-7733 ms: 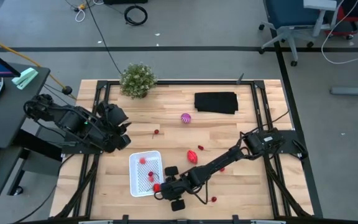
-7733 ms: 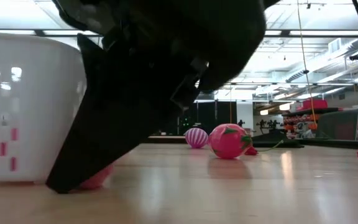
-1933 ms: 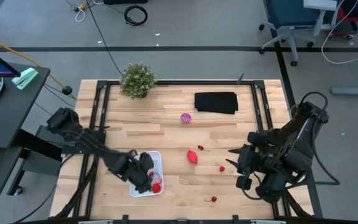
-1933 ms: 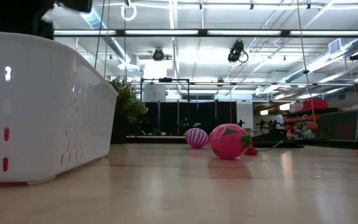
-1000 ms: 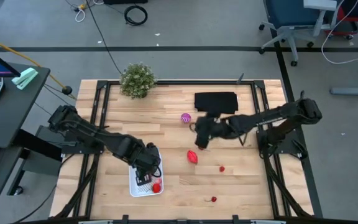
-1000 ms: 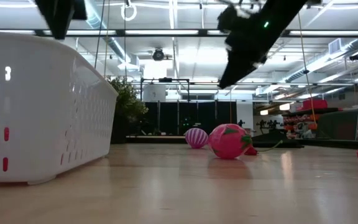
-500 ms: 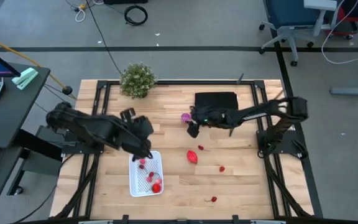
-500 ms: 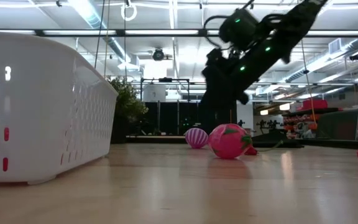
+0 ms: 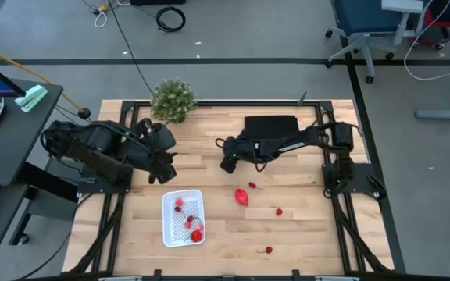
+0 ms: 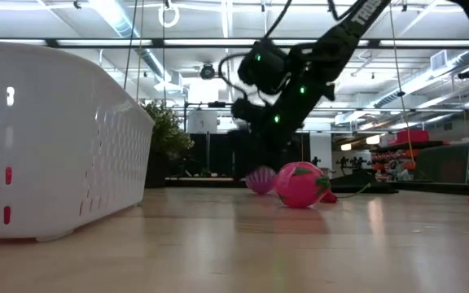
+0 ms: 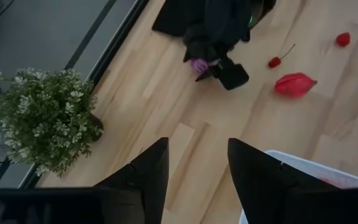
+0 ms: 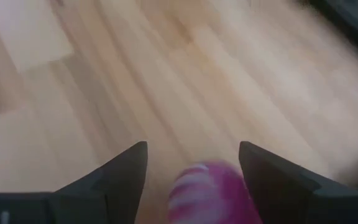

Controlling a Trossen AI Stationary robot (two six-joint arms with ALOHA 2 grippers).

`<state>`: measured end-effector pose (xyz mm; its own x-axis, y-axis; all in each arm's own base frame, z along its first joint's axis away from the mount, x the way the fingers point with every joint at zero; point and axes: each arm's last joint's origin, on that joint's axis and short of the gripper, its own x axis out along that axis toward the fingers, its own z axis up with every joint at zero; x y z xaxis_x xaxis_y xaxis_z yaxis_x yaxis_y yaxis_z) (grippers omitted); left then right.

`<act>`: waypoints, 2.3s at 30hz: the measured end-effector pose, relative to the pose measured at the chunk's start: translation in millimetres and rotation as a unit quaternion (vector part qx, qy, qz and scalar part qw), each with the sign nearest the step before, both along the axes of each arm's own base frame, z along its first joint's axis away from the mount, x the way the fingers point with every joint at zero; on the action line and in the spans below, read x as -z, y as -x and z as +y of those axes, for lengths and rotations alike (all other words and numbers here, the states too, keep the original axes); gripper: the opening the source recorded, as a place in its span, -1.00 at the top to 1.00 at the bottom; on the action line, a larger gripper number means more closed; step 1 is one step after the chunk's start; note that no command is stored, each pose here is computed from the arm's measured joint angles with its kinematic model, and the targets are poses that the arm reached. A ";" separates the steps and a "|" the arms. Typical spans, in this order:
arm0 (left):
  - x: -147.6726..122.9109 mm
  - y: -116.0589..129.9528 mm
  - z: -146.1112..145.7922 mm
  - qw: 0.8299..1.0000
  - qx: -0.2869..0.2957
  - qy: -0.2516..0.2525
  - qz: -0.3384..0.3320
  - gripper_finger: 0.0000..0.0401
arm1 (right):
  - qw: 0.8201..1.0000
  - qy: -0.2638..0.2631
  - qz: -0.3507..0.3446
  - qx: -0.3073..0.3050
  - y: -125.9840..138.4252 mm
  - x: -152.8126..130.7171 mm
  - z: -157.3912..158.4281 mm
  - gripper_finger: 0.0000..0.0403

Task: Pick and placing Produce into tupperware
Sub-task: Put the onion into the white bin

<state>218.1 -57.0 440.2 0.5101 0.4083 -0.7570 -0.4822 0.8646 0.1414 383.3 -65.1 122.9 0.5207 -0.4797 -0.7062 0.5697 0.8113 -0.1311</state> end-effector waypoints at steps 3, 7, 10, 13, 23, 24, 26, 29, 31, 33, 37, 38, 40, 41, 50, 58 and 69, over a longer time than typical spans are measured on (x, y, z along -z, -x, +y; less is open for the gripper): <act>-1.3 2.7 -1.7 1.000 0.002 0.003 -0.005 0.16 | 1.000 -0.014 0.015 0.020 2.0 15.3 -0.3 -0.29; -0.9 3.2 -6.0 1.000 0.009 0.005 -0.005 0.16 | 0.999 -0.017 0.022 0.032 1.8 23.1 0.0 -0.28; -0.4 2.6 -7.1 1.000 0.012 0.004 -0.003 0.17 | 0.999 -0.007 0.029 0.026 3.2 18.1 3.1 -0.27; -0.4 2.6 -6.9 1.000 0.010 0.005 -0.005 0.17 | 0.999 0.009 0.037 0.013 8.5 3.0 6.8 -0.26; -0.2 2.5 -7.0 1.000 0.009 0.005 -0.004 0.19 | 1.000 -0.003 0.028 0.004 22.4 -40.4 34.6 -0.25; -0.2 2.5 -7.0 1.000 0.009 0.006 -0.004 0.19 | 1.000 -0.005 0.030 0.004 22.9 -41.1 37.3 -0.25; -0.2 2.5 -7.2 1.000 0.008 0.007 -0.005 0.20 | 0.999 -0.012 0.048 0.007 26.0 -37.8 42.0 -0.25; -0.2 2.8 -8.1 1.000 0.002 0.012 -0.009 0.20 | 0.998 -0.010 0.064 0.017 28.5 -32.5 46.1 -0.25; -0.1 3.1 -9.1 1.000 0.004 0.012 -0.009 0.19 | 0.997 -0.012 0.071 0.028 30.6 -31.5 46.2 -0.25; -0.1 3.5 -10.6 1.000 0.008 0.012 -0.009 0.19 | 0.996 -0.015 0.077 0.038 31.8 -28.5 46.1 -0.25; 0.0 4.8 -14.7 1.000 0.017 0.013 -0.009 0.20 | 0.995 -0.009 0.085 0.053 38.0 -21.3 44.1 -0.25; 0.0 5.2 -15.8 1.000 0.020 0.013 -0.009 0.20 | 0.994 -0.012 0.087 0.059 40.5 -18.2 43.5 -0.25; 0.0 6.1 -18.2 1.000 0.026 0.013 -0.009 0.19 | 0.993 -0.014 0.093 0.067 45.6 -12.3 41.5 -0.26; 0.0 6.4 -19.2 0.999 0.028 0.013 -0.009 0.19 | 0.993 -0.015 0.092 0.072 47.9 -9.2 41.0 -0.26; 0.0 7.7 -22.6 0.999 0.036 0.012 -0.008 0.19 | 0.992 -0.022 0.080 0.099 67.3 13.3 40.8 -0.26; 0.0 7.6 -22.5 0.999 0.036 0.012 -0.009 0.19 | 0.992 -0.024 0.083 0.094 64.5 11.0 40.9 -0.26; -0.1 7.6 -22.4 0.999 0.036 0.012 -0.009 0.19 | 0.992 -0.037 0.066 0.103 63.1 11.0 48.4 -0.02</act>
